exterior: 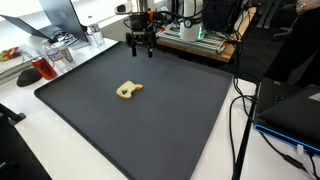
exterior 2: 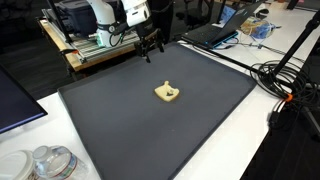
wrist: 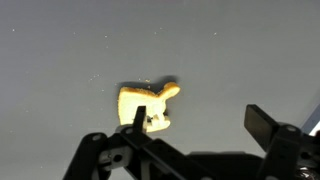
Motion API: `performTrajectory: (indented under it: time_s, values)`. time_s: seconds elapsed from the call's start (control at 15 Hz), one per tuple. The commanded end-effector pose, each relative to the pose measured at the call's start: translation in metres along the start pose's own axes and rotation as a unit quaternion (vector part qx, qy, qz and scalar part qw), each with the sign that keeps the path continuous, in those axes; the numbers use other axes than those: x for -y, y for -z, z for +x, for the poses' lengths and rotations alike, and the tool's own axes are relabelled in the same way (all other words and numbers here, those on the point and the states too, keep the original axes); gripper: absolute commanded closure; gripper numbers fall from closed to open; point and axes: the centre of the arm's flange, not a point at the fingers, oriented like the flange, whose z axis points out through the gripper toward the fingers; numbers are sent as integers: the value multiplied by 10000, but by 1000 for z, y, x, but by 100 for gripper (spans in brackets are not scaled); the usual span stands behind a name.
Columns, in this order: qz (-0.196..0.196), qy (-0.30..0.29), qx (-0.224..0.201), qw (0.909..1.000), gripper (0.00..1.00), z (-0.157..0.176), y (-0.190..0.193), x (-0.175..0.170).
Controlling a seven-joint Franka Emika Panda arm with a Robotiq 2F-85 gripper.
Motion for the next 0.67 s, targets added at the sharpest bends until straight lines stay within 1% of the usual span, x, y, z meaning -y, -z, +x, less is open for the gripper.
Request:
performTrajectory:
  time_s: [0.0,0.13,0.33,0.6]
  values:
    - [-320,257,239,9989,0,21,31,40]
    - [-485,413,389,9972,0,31,31,57]
    - [-939,598,638,9917,0,45,28,83]
    - [-1496,745,1037,9805,0,77,33,111]
